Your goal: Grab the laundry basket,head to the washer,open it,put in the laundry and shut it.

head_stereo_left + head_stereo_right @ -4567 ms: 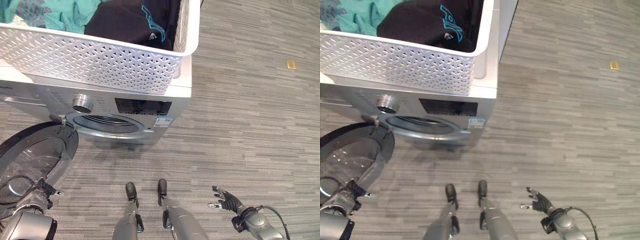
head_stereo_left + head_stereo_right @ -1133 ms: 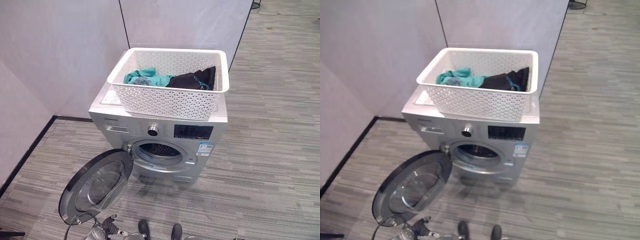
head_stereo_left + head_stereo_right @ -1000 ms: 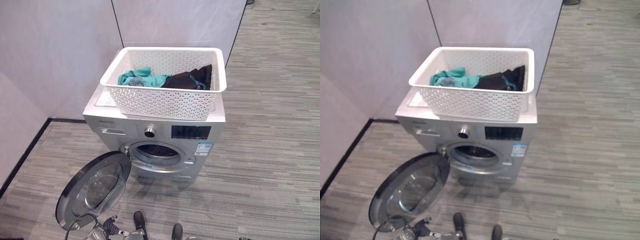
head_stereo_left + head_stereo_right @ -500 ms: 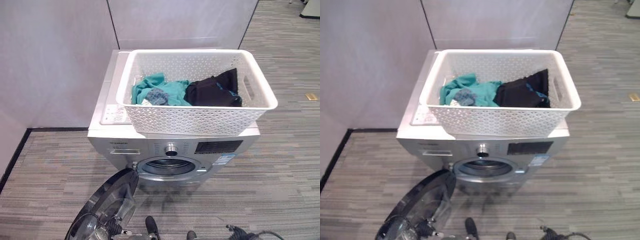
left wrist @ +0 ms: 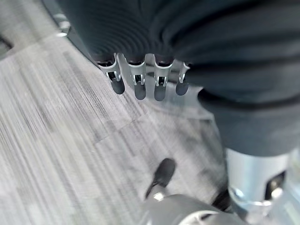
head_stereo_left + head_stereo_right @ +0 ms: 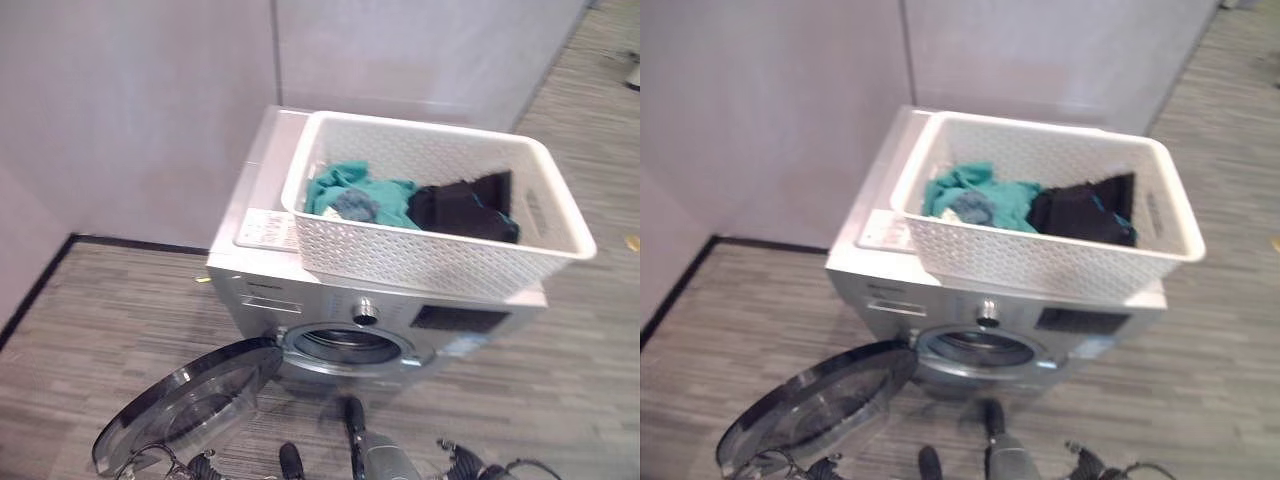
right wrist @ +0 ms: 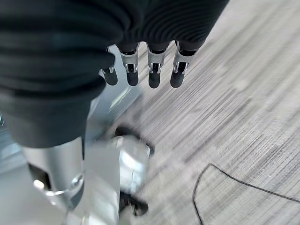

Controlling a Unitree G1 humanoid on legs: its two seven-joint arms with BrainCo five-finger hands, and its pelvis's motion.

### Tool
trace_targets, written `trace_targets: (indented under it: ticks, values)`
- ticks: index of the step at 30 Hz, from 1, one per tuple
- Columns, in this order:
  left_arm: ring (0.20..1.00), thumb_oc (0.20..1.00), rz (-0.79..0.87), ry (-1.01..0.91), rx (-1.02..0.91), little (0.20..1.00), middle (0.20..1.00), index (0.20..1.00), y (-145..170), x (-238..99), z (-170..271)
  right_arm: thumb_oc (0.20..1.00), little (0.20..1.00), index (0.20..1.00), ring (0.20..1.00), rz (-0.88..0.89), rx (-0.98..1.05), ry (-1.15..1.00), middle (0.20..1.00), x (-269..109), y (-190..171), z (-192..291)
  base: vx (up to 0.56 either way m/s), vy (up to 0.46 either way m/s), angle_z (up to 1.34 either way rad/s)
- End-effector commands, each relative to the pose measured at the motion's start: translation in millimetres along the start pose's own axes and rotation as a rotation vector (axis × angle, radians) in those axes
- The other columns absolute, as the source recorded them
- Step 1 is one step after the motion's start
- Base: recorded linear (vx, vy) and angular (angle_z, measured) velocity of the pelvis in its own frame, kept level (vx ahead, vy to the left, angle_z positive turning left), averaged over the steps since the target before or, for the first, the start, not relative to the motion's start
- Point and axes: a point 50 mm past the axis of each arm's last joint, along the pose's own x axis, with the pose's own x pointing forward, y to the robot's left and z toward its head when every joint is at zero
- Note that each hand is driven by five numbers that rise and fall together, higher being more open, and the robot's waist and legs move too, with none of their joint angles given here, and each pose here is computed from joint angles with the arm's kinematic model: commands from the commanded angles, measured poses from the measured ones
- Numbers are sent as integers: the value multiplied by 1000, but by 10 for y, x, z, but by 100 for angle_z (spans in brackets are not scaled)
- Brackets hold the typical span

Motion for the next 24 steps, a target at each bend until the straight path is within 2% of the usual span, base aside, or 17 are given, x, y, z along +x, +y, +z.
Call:
trace_targets:
  ticks: [1,3,7,15,19,22,24]
  values:
    - [1000,1000,71,-44,-38,1000,1000,1000,200,23,146,1000,1000,1000,1000,-182,7,-41,1000,-140,-525,-42,8,-87,21]
    - [1000,1000,75,-31,-39,1000,1000,1000,212,27,148,1000,1000,1000,1000,-234,77,-39,1000,-275,-608,-167,15,-89,65]
    - [1000,1000,58,-25,-14,1000,1000,1000,166,29,145,1000,1000,1000,1000,-253,67,-10,1000,-371,-651,-284,44,-26,69]
    - [1000,1000,17,4,-32,1000,1000,1000,15,8,21,1000,1000,1000,1000,-409,36,-88,1000,-657,-1041,-227,36,48,-16]
    - [1000,1000,-9,26,-65,1000,1000,1000,-42,-14,-80,1000,1000,1000,1000,-473,20,-78,1000,-1056,-1345,-391,28,54,-32]
    - [1000,1000,-23,48,-106,1000,1000,1000,-45,-29,-156,1000,1000,1000,1000,-628,-26,-31,1000,-1519,-1785,-498,26,24,-16]
    - [1000,1000,-29,52,-110,1000,1000,1000,-56,-31,-166,1000,1000,1000,1000,-674,-19,-15,1000,-1612,-1893,-537,10,10,-23]
